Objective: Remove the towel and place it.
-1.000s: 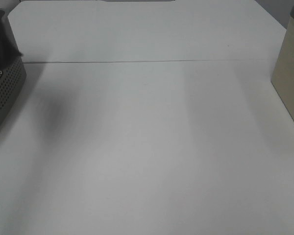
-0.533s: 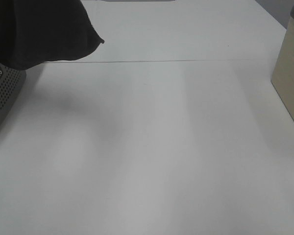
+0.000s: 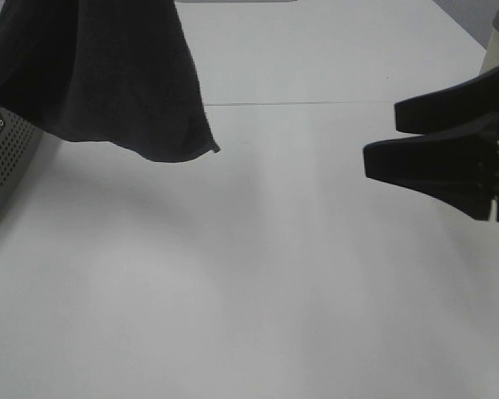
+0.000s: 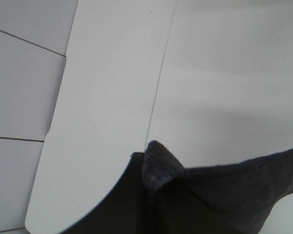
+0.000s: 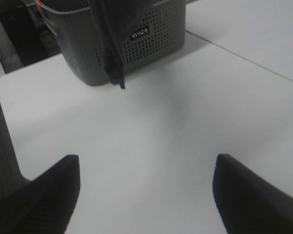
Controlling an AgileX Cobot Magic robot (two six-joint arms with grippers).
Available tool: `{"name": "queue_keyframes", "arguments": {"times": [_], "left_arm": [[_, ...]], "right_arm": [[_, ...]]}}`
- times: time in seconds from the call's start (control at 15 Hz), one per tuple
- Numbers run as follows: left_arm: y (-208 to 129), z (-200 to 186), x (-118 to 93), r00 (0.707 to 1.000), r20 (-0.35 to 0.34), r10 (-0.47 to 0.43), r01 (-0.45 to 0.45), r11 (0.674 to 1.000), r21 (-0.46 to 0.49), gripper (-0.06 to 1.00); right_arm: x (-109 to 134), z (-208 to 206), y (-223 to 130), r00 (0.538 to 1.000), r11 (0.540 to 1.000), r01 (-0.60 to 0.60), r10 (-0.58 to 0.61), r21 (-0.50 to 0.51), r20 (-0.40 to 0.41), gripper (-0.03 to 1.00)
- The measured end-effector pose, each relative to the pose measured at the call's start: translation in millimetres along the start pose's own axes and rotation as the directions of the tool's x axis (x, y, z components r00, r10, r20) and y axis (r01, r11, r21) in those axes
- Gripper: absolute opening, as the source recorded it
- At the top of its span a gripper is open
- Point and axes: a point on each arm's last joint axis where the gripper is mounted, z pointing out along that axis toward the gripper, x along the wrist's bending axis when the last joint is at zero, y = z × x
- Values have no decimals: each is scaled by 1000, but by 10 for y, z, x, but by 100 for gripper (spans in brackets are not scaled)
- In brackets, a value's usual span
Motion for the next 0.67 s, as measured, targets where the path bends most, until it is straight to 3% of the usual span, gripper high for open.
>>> {"name": "queue_keyframes", "arguments": {"times": [0.2, 0.4, 0.67], "left_arm": [[138, -24, -78, 1000, -2, 30, -30, 997, -64, 0], [168, -27, -88, 1000, 1, 25, -25, 996, -91, 0], [187, -30, -109, 1000, 23, 15, -13, 994, -110, 0]], "right_arm": [[-78, 554, 107, 981, 997, 22, -35, -72, -191, 73], [-120, 1021, 279, 963, 999, 33, -42, -39, -267, 73], [-33, 1311, 308, 940, 999, 50, -49, -6, -337, 73]]}}
